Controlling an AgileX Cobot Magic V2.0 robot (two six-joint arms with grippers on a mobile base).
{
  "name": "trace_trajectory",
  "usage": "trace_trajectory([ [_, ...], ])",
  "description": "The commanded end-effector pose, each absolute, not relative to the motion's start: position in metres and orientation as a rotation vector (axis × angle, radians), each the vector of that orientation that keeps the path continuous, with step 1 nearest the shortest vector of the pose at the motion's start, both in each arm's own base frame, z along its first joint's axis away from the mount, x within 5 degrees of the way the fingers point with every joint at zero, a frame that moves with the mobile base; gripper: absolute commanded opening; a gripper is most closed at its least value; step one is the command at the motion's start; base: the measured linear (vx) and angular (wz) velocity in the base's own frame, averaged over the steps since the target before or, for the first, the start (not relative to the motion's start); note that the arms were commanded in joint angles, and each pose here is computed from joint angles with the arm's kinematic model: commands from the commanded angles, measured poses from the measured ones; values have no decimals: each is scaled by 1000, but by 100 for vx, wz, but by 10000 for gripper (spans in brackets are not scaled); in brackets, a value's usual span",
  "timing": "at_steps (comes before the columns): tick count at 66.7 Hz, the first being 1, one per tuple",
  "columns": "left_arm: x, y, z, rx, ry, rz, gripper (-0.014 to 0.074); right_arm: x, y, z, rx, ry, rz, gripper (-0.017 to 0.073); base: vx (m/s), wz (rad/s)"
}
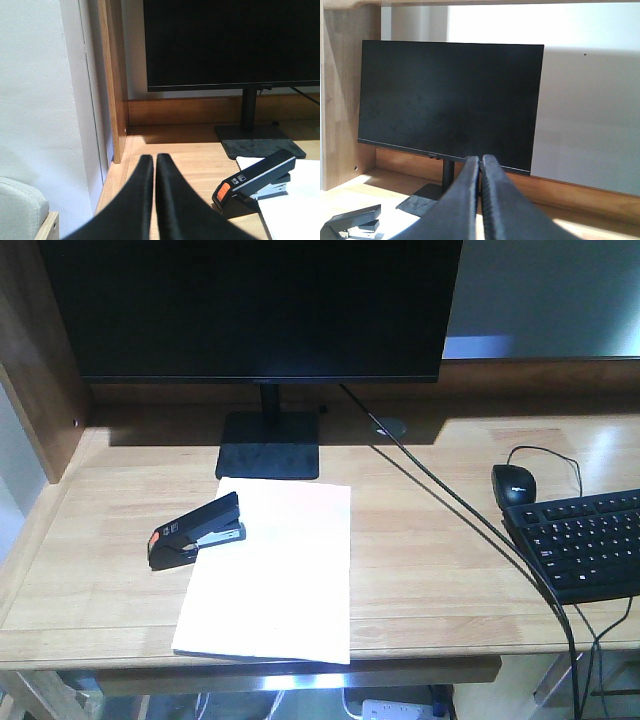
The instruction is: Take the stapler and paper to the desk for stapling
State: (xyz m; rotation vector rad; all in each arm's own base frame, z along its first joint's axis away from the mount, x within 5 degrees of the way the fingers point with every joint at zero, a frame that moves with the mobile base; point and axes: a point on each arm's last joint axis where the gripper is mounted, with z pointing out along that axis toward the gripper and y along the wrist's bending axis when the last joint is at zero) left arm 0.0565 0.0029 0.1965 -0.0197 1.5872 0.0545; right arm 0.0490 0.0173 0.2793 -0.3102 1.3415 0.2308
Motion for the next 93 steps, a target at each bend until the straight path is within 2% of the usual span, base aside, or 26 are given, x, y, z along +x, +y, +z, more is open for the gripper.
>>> trace_trajectory([
  [1,57,2,194,-27,1530,32,-7,48,19,289,-340,1308,229,-9,0,0],
  [28,56,2,195,-27,1529,32,-7,49,17,285,-301,1340,236,-9,0,0],
  [41,56,2,195,-27,1529,32,-7,53,8,279,-190,1426,123,-9,0,0],
  [60,56,2,195,-27,1529,32,-7,53,3,279,-142,1433,-71,-9,0,0],
  [75,56,2,195,-27,1529,32,-7,54,3,275,-134,1437,-76,-9,0,0],
  [93,56,2,195,-27,1529,32,-7,51,1,227,-80,1364,-51,-9,0,0],
])
